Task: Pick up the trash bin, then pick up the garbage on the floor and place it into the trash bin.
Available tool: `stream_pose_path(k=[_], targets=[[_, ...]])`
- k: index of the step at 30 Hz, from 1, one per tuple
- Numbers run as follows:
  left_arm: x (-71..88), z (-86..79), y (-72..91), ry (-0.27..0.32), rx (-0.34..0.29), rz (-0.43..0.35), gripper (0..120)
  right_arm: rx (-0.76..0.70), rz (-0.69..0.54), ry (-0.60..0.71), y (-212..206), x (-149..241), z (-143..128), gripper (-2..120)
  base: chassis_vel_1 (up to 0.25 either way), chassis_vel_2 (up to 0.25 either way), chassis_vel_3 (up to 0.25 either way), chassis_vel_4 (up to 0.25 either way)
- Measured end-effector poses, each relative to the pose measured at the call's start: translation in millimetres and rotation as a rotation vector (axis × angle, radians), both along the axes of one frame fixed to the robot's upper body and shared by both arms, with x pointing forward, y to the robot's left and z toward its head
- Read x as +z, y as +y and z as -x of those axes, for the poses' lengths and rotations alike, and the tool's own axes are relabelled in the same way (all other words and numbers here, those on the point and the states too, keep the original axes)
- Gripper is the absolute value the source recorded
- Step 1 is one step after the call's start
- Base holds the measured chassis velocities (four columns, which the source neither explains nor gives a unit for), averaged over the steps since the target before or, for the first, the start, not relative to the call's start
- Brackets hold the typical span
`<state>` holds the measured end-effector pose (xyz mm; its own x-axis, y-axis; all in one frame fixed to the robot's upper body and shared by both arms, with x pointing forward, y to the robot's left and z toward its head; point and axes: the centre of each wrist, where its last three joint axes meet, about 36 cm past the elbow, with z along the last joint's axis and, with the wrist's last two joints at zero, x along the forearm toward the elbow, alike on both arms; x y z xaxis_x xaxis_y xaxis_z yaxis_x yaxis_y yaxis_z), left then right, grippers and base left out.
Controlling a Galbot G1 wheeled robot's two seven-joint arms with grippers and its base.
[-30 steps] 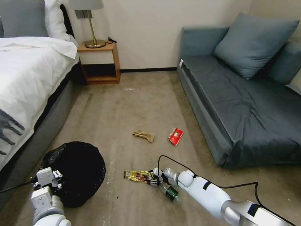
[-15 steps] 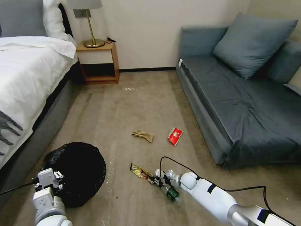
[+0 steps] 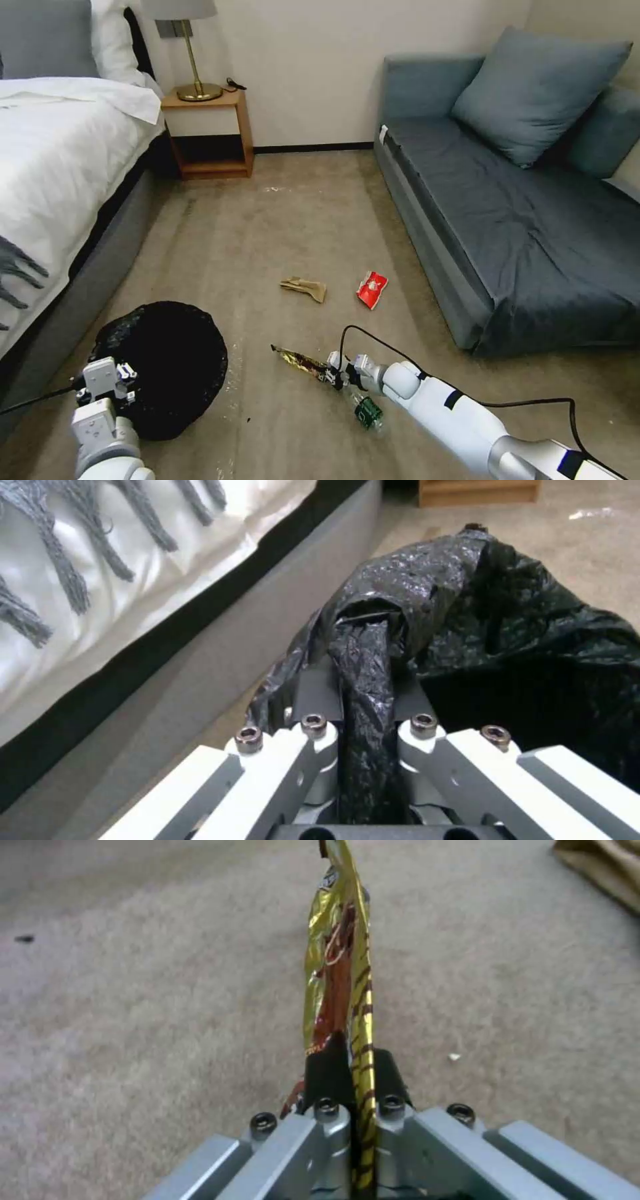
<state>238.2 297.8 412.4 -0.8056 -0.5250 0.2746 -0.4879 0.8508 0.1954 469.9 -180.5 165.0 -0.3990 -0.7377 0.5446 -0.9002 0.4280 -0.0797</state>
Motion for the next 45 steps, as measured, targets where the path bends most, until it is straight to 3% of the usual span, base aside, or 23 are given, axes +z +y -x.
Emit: stream_pose_path(k=[7, 16, 24, 30, 45], targets=[[0.2, 0.2, 0.1, -0.002, -0.004, -0.002, 7, -0.074, -0.112, -0.026, 5.4, 17.9, 3.7, 0, 0.0, 0.0, 0.0, 0.0], [7.3, 1.0, -3.0, -0.022, -0.037, 0.021, 7, -0.156, -0.407, -0.01, 52.0, 80.8, 25.1, 0, 0.0, 0.0, 0.0, 0.0], [9.3, -1.3, -4.9, -0.065, -0.078, 0.048, 7, -0.049, -0.564, 0.131, 112.5, 136.7, 73.4, 0, 0.0, 0.0, 0.0, 0.0], [8.5, -4.2, -4.1, -0.089, -0.096, 0.064, 7, 0.001, -0.565, 0.186, 133.2, 148.1, 82.9, 0, 0.0, 0.0, 0.0, 0.0], [-1.6, -7.4, -4.1, -0.12, -0.173, 0.096, 7, 0.0, -0.393, 0.11, 134.4, 134.7, 53.6, 0, 0.0, 0.0, 0.0, 0.0]])
